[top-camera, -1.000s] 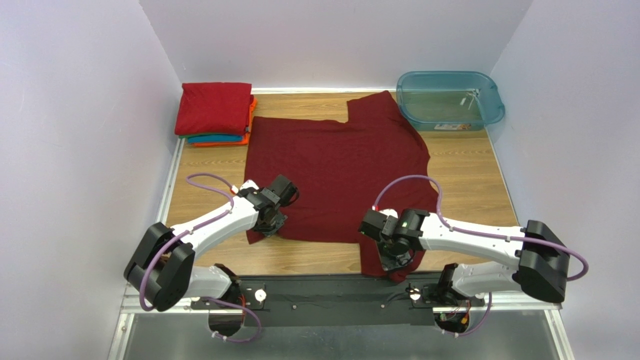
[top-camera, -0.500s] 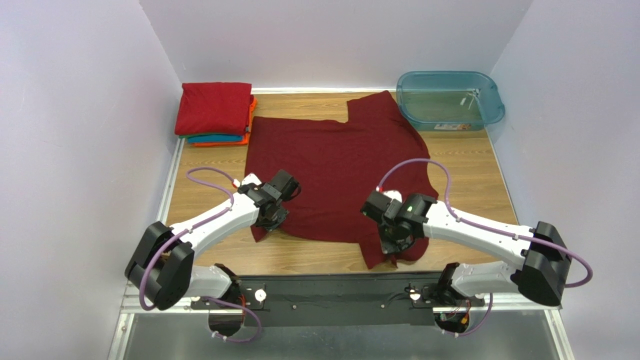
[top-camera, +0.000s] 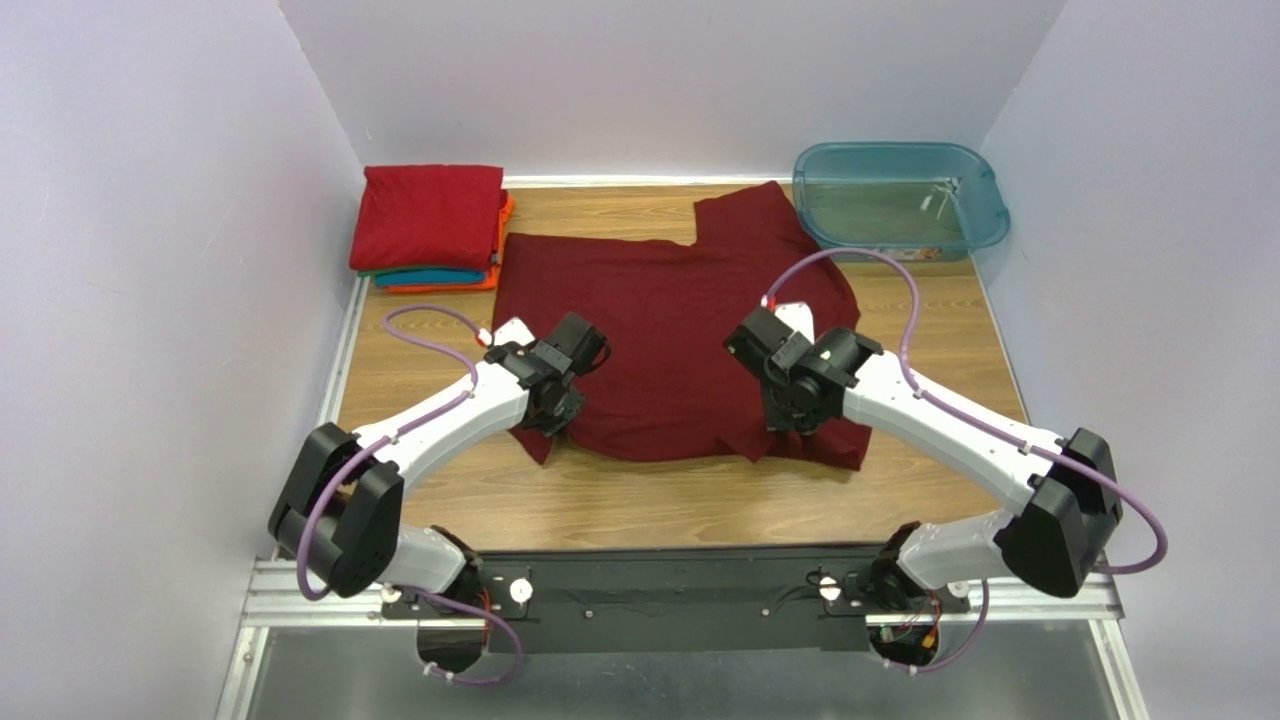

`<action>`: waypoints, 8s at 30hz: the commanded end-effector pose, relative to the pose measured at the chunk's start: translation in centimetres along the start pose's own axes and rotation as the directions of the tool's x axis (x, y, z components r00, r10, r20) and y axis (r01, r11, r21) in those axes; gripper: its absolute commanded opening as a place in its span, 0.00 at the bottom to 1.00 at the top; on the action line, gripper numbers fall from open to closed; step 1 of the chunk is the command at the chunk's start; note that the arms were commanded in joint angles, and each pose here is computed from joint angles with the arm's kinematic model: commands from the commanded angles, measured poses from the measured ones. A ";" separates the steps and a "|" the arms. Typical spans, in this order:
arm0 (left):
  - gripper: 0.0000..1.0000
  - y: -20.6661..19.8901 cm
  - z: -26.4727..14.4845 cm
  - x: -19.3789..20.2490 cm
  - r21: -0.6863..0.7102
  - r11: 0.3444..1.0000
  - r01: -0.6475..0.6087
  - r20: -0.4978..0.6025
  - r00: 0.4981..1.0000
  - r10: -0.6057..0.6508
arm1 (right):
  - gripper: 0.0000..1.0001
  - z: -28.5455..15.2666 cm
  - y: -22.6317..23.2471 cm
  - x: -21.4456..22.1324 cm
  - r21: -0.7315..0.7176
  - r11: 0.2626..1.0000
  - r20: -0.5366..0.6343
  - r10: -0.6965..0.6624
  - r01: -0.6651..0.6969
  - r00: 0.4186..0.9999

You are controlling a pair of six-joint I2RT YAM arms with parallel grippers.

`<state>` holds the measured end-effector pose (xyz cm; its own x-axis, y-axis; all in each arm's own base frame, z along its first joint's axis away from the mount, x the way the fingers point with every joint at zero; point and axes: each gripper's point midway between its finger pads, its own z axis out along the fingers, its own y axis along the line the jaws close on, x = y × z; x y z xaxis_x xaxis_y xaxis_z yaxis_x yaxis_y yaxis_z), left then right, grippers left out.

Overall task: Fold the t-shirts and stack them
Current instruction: Fold the tshirt

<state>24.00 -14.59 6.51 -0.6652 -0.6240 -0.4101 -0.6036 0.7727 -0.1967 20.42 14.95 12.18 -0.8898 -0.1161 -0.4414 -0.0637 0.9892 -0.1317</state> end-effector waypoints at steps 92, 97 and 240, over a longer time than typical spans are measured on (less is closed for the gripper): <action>0.54 -2.7 5.5 -5.7 0.118 0.976 -0.185 0.063 0.982 0.179 | 1.00 8.7 -5.4 -9.8 -0.001 0.976 0.195 0.212 -0.216 0.958; 0.49 -1.8 6.0 -5.3 0.089 0.977 -0.194 0.046 0.981 0.190 | 1.00 8.6 -6.3 -9.8 0.042 0.972 0.217 0.219 -0.233 0.951; 0.98 -2.4 10.5 -8.2 0.200 0.921 -0.333 0.069 0.943 0.326 | 1.00 22.1 -2.0 -24.3 -0.066 0.966 0.272 0.260 -0.251 0.927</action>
<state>38.64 -11.26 3.61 -0.7147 -0.3556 -0.6023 -0.2112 0.9306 -0.2989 51.63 13.97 5.04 -0.7116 0.1131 -0.6935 0.0932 0.9934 0.0664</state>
